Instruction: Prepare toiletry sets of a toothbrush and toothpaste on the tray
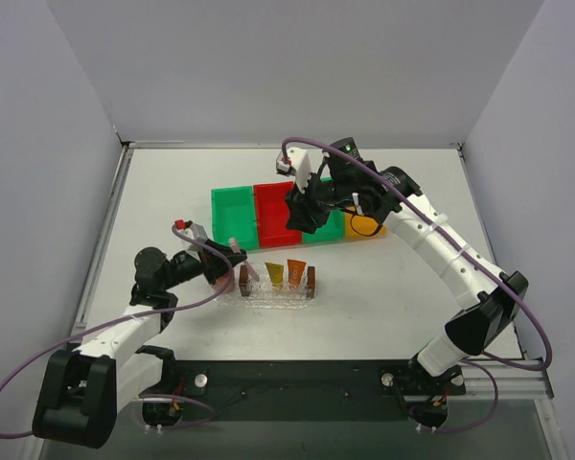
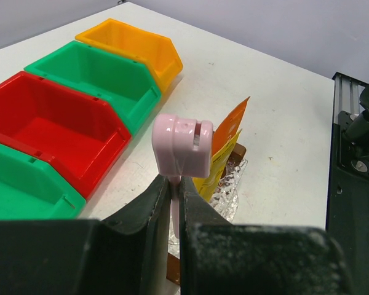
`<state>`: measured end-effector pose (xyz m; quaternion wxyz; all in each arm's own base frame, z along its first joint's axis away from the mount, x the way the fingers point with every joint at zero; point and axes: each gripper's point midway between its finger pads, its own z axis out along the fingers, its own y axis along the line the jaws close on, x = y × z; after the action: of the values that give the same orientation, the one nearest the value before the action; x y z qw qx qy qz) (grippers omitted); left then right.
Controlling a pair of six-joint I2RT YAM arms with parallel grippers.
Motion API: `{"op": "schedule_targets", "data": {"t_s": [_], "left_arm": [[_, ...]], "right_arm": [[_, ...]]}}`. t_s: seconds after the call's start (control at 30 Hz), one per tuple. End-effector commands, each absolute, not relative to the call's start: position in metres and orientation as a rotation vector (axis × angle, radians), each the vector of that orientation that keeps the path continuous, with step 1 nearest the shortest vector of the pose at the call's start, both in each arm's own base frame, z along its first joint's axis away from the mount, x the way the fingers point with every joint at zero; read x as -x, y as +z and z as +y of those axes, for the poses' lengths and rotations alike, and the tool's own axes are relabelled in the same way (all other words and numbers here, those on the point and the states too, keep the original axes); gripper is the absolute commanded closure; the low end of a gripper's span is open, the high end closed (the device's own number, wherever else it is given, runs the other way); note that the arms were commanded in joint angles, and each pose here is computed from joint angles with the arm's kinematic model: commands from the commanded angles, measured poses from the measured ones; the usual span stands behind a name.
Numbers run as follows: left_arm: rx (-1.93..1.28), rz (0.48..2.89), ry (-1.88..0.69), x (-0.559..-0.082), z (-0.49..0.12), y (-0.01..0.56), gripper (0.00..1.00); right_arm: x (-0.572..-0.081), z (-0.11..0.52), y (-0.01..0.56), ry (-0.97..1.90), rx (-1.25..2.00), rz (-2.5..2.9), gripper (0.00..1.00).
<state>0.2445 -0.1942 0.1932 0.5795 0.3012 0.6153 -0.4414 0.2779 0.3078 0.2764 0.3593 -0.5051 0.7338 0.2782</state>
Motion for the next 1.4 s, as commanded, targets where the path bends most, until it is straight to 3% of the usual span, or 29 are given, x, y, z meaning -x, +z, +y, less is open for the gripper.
{"op": "schedule_targets", "data": {"t_s": [0.0,1.37], "left_arm": [[-0.746,1.341,-1.015,-0.244,-0.198,0.204,1.0],[-0.761,1.308,-1.013,-0.24,-0.206,0.165,1.0]], "right_arm": [[-0.28,0.309,0.275,0.729,1.318,1.88,0.64],[-0.284,0.313,0.263,0.725,1.337,1.9,0.65]]}}
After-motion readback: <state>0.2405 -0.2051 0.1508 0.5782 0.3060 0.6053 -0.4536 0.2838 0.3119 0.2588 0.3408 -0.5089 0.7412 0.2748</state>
